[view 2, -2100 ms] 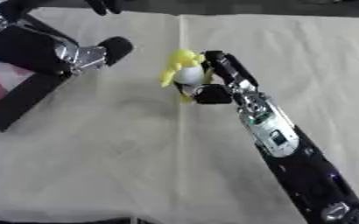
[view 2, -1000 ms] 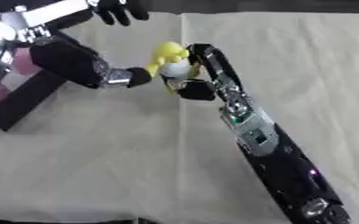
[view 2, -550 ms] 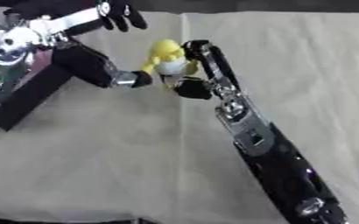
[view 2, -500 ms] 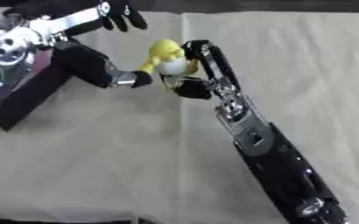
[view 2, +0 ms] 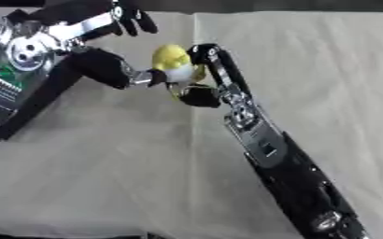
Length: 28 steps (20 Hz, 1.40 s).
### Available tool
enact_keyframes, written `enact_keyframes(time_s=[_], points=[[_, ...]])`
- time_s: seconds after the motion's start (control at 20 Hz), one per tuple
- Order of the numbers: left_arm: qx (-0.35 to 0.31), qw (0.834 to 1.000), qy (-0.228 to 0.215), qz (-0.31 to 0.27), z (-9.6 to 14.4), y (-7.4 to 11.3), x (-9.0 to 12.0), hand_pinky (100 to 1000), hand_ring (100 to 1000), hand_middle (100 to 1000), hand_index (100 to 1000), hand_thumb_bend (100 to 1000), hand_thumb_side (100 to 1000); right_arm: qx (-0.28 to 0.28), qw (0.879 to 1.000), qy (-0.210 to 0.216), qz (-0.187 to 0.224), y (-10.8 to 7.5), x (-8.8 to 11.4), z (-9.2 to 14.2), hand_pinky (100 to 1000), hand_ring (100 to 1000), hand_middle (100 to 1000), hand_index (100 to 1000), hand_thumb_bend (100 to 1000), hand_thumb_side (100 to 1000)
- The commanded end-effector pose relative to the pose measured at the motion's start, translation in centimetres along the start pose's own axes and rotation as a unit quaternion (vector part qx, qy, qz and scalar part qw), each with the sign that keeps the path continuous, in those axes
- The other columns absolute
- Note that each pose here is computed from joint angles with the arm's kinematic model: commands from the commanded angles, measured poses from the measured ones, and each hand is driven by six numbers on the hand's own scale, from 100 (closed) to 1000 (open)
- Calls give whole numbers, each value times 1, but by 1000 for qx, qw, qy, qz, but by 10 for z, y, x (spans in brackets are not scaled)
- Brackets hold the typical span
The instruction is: Pick up the objects with one hand, pass them to the other hand, and then place them into the box on the other side of the table.
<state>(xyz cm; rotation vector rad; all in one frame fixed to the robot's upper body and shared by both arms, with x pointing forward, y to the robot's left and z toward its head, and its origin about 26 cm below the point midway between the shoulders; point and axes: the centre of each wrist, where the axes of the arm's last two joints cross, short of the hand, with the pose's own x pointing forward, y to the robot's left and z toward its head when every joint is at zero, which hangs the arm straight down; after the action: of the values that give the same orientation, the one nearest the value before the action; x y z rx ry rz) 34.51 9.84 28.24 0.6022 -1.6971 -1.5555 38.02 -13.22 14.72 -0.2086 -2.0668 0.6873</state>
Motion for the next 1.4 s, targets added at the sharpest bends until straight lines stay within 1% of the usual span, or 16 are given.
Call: enact_keyframes(time_s=[0.05,0.35,0.65,0.85,1.15,1.4], points=[[10,1000,-8,-1,-1,6,5,773,758,757,810,495,509,0,1000,-22,5,-11,10,-1,778,637,484,511,354,100],[-2,1000,-5,0,-5,2,4,773,757,754,801,510,503,6,1000,-28,0,-15,17,1,777,635,483,510,354,100],[-13,1000,8,-15,-12,-3,2,780,762,756,802,524,489,6,999,-37,-3,-15,22,0,776,631,482,509,353,100],[-13,1000,18,-20,-18,-7,0,775,758,751,797,511,494,9,999,-43,-4,-14,25,-1,775,629,482,508,352,100],[-2,1000,20,-3,-26,-12,0,755,738,730,779,461,521,19,999,-45,-6,-10,26,-1,774,628,481,508,353,100],[5,1000,22,4,-30,-16,1,745,725,713,760,457,513,26,998,-48,-8,-7,28,-1,773,627,480,507,354,100]])
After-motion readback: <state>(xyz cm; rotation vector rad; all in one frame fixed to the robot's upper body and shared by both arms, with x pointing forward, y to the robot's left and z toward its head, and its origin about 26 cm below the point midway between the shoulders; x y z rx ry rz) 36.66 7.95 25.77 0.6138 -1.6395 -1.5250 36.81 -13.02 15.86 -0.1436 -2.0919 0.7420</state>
